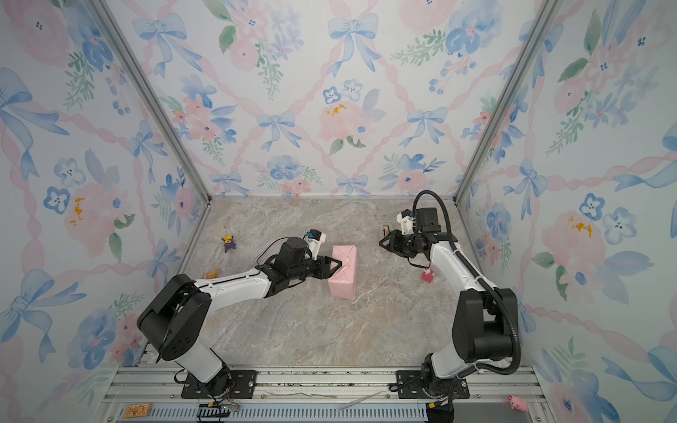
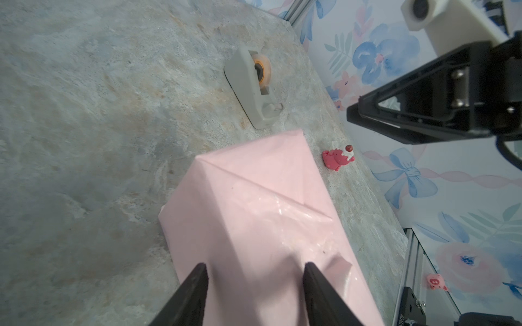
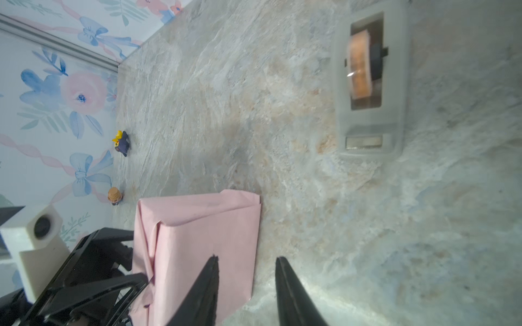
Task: Wrap a gift box in wrapping paper
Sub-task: Tear off the tape with the cutter.
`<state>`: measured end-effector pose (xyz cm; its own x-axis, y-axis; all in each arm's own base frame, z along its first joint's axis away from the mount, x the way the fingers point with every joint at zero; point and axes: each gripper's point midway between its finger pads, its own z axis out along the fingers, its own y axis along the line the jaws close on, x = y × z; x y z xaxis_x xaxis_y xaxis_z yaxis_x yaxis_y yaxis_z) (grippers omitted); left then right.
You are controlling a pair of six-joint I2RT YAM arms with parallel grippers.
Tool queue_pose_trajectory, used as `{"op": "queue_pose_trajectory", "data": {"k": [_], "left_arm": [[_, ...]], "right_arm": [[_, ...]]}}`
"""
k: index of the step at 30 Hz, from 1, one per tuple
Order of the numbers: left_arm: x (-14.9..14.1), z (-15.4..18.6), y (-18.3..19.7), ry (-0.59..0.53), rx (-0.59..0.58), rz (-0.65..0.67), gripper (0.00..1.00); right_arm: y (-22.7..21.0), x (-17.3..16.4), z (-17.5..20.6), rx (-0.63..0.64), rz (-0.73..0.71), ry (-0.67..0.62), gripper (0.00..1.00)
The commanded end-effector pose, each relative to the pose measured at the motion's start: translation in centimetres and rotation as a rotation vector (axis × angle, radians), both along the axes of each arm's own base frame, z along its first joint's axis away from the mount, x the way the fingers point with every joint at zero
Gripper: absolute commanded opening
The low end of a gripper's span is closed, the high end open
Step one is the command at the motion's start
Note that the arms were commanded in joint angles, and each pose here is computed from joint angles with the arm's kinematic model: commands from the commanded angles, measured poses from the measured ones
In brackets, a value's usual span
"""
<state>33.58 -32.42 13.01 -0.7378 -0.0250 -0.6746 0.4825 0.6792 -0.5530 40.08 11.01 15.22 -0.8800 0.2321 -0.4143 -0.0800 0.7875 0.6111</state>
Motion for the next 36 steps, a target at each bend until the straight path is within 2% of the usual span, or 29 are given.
{"op": "queue_pose_trajectory", "data": {"k": [1,6,13,24,36], "left_arm": [[-0.8,-5.0,2.0,0.098,0.151,0.029,0.56],[-0.9,-5.2,2.3,0.100,0.161,0.038,0.56],[-0.6,-5.1,2.2,0.098,0.161,0.039,0.56],[0.0,-4.7,2.2,0.083,0.168,0.055,0.57],[0.2,-4.6,2.3,0.071,0.180,0.062,0.57]], "right_arm": [[-0.7,2.9,-1.0,0.039,0.091,-0.064,0.36],[-2.8,5.3,-3.5,0.016,0.112,-0.039,0.35],[-3.9,6.2,-6.2,0.060,0.135,-0.016,0.37],[-3.8,8.4,-7.1,0.171,0.162,-0.032,0.36],[-4.0,9.3,-8.6,0.194,0.181,0.009,0.33]]}}
